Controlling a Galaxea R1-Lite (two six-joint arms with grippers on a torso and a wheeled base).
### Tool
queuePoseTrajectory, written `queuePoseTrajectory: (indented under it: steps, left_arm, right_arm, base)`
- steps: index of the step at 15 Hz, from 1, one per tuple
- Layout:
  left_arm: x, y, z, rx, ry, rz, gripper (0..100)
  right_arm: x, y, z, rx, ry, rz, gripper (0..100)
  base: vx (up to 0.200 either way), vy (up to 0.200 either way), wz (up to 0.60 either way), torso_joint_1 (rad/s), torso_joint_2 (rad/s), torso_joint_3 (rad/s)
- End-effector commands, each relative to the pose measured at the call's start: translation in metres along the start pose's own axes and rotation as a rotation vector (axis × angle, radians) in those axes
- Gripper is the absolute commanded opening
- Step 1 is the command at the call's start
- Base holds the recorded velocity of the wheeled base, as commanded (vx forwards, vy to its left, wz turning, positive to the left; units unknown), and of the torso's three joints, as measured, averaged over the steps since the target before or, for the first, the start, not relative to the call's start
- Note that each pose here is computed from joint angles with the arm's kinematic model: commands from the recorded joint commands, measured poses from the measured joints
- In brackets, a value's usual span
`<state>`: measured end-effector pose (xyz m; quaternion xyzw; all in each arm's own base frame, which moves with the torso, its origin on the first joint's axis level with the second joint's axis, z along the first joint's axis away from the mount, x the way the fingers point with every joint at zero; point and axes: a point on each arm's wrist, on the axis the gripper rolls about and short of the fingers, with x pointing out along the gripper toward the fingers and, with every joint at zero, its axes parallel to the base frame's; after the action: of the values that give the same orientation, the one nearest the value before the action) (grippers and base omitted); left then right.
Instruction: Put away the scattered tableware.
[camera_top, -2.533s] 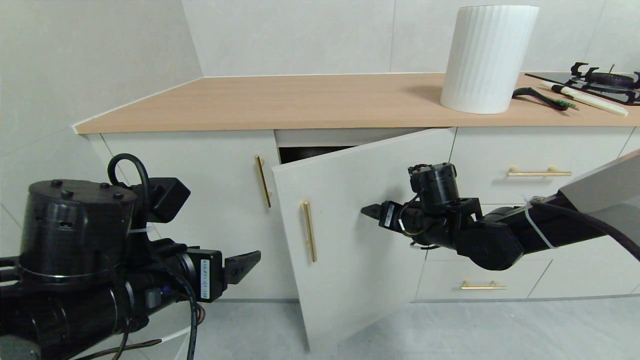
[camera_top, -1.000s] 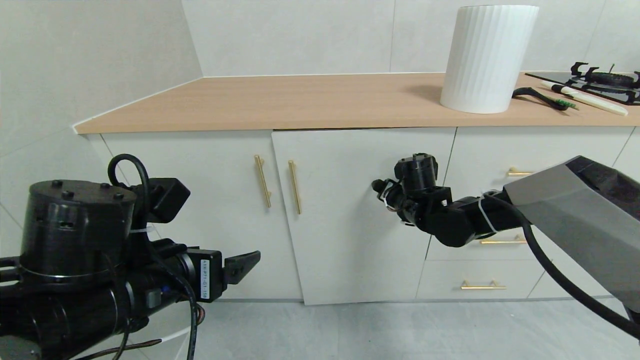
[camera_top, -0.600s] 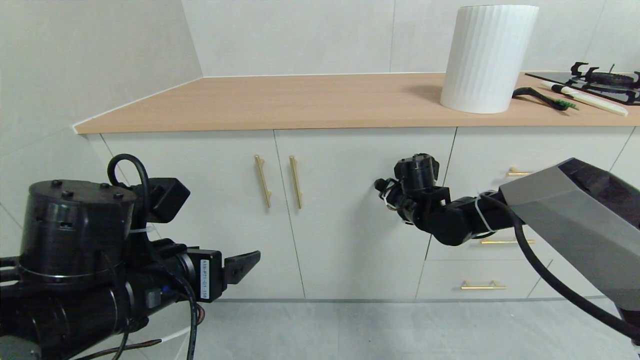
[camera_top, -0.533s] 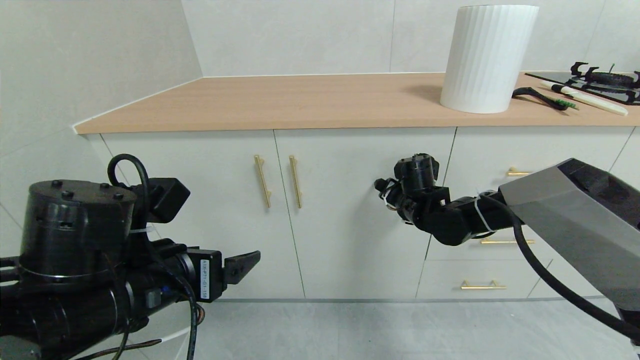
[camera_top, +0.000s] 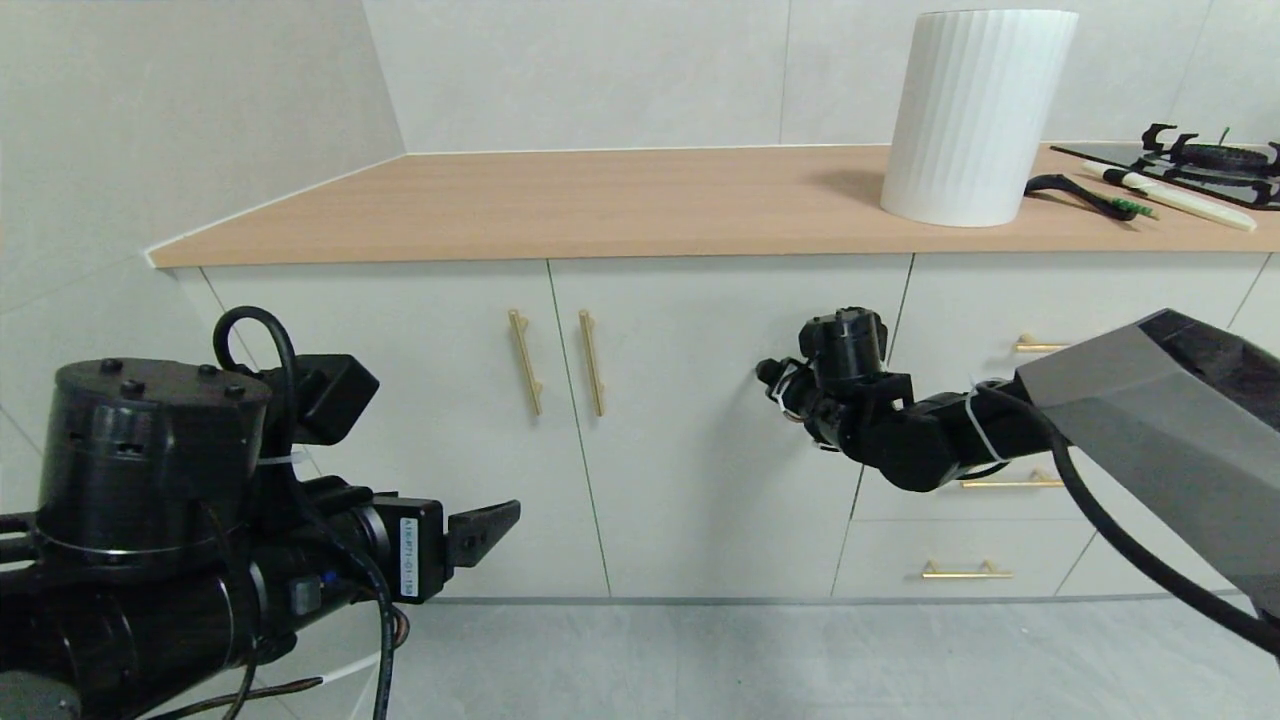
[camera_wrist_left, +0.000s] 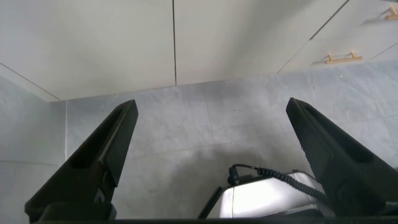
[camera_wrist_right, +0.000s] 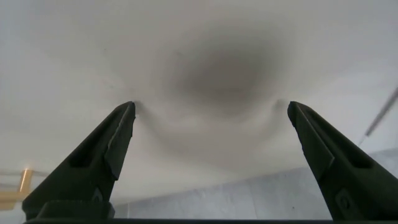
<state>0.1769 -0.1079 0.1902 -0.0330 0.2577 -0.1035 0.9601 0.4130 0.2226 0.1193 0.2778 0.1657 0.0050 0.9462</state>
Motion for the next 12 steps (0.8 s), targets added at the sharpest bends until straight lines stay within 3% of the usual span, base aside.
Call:
queuePoseTrajectory:
  steps: [1, 4, 5, 7, 10, 12]
  left_arm:
    - [0.000, 0.000, 0.000, -0.001, -0.002, 0.001, 100]
    - [-0.001, 0.000, 0.000, -0.001, -0.003, -0.001, 100]
    - [-0.002, 0.000, 0.001, -0.004, -0.008, -0.003, 100]
    - [-0.014, 0.005, 0.005, -0.017, -0.050, -0.009, 100]
    - [-0.037, 0.019, 0.013, -0.064, -0.140, 0.011, 100]
    - [-0.055, 0.027, 0.007, -0.080, -0.181, 0.015, 100]
  right_arm:
    - [-0.041, 0.007, 0.016, -0.006, 0.061, 0.086, 100]
    - [-0.103, -0.003, 0.028, -0.081, 0.205, 0.245, 100]
    - [-0.115, -0.005, 0.032, -0.096, 0.215, 0.276, 100]
    - [-0.153, -0.011, 0.051, -0.124, 0.181, 0.316, 100]
    - [-0.203, -0.028, 0.077, -0.131, 0.090, 0.335, 100]
    - [-0.235, -0.040, 0.088, -0.154, 0.006, 0.314, 100]
  base:
    - [0.000, 0.000, 0.00, 0.000, 0.00, 0.000]
    - [0.000, 0.000, 0.00, 0.000, 0.00, 0.000]
    - [0.000, 0.000, 0.00, 0.000, 0.00, 0.000]
    - [0.000, 0.000, 0.00, 0.000, 0.00, 0.000]
    - [0.000, 0.000, 0.00, 0.000, 0.00, 0.000]
    - [0.000, 0.000, 0.00, 0.000, 0.00, 0.000]
